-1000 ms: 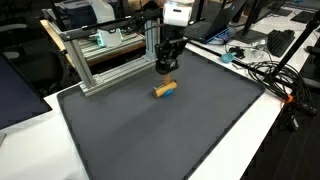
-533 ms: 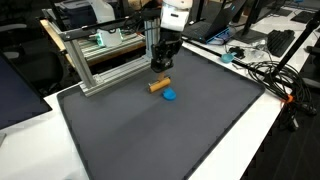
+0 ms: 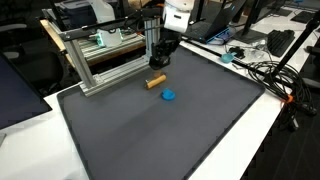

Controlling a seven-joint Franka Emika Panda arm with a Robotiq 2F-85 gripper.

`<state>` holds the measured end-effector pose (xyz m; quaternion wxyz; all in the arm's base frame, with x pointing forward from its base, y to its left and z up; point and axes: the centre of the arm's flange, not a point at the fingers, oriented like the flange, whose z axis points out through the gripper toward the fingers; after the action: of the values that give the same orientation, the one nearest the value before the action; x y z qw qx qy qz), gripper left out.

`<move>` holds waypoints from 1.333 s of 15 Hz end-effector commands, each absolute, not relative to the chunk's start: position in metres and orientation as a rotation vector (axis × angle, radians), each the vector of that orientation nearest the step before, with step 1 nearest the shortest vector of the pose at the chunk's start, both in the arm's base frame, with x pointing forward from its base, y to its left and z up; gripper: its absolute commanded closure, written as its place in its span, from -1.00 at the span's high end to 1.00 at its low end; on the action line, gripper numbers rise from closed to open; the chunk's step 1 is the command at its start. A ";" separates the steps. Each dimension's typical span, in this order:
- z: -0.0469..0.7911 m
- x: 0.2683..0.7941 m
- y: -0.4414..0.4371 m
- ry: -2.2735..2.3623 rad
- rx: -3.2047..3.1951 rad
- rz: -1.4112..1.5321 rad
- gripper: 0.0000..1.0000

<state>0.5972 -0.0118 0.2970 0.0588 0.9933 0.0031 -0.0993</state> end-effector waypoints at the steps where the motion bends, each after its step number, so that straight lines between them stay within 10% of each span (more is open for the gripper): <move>1: 0.335 0.595 -0.006 0.235 2.981 -0.259 -0.56; 8: 0.430 0.608 0.006 0.582 3.003 -0.188 -0.56; 20: 0.468 0.634 -0.032 -0.457 3.107 0.117 -0.56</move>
<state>0.6396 -0.0277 0.4575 0.0071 0.9970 -0.0747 0.0214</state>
